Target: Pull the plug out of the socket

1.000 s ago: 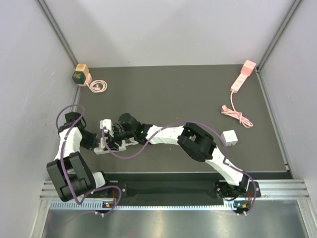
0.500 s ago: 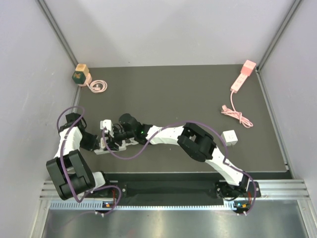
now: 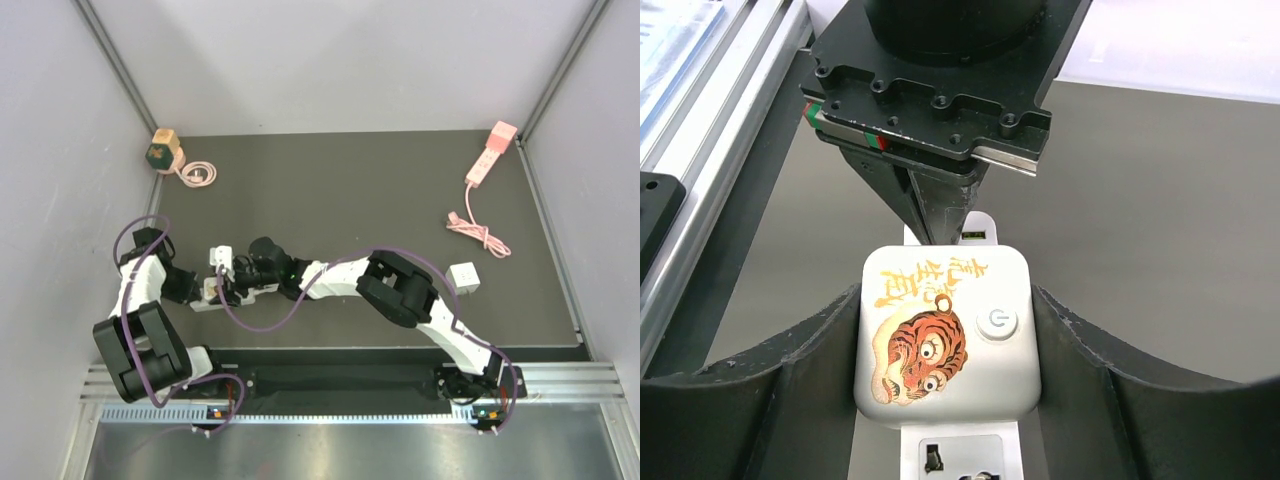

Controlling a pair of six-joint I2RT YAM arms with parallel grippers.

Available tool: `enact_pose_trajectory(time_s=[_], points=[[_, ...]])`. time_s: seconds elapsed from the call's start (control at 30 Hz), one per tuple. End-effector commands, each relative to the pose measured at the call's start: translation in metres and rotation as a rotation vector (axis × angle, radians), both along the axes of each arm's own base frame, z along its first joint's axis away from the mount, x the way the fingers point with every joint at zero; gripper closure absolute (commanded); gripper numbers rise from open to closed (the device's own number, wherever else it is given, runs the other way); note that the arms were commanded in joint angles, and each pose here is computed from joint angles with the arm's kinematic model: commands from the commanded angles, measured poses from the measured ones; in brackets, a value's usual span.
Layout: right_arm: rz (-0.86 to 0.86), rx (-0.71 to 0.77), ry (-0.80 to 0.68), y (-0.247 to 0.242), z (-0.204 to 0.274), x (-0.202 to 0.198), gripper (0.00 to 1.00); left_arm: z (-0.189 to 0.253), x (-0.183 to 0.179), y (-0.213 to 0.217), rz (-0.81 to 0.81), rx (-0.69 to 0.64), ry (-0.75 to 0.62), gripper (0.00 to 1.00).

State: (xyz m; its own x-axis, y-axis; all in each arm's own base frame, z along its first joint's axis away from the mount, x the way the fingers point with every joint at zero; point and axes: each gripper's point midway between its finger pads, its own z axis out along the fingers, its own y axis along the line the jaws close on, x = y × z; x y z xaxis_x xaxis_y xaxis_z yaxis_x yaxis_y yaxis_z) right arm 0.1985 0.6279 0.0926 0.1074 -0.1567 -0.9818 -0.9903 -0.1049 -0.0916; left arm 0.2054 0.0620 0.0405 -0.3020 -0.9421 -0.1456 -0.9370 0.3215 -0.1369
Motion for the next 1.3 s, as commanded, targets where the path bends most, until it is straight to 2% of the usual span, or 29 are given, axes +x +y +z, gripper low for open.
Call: enact_pose_trajectory(time_s=[0.0,0.13,0.37,0.73,0.87,1.07,1.27], points=[[-0.045,0.217,-0.125,0.01,0.097,0.007,1.0,-0.028,-0.029,0.008,0.021,0.06,0.131,1.0],[-0.022,0.206,-0.119,0.019,0.114,0.007,1.0,-0.03,-0.029,0.007,0.016,0.057,0.123,1.0],[0.015,0.116,-0.067,0.027,0.103,0.001,1.0,-0.027,-0.027,0.007,0.01,0.07,0.108,1.0],[-0.011,0.01,-0.162,0.03,0.098,0.003,1.0,-0.026,-0.027,0.006,0.004,0.085,0.102,1.0],[-0.022,0.056,-0.143,0.021,0.109,0.003,1.0,-0.026,-0.027,0.006,0.005,0.093,0.102,1.0],[0.018,0.196,0.084,0.014,0.139,0.0,1.0,-0.027,-0.027,0.006,0.001,0.095,0.11,1.0],[0.013,0.19,0.083,0.016,0.143,0.003,1.0,-0.026,-0.026,0.006,-0.003,0.101,0.102,1.0]])
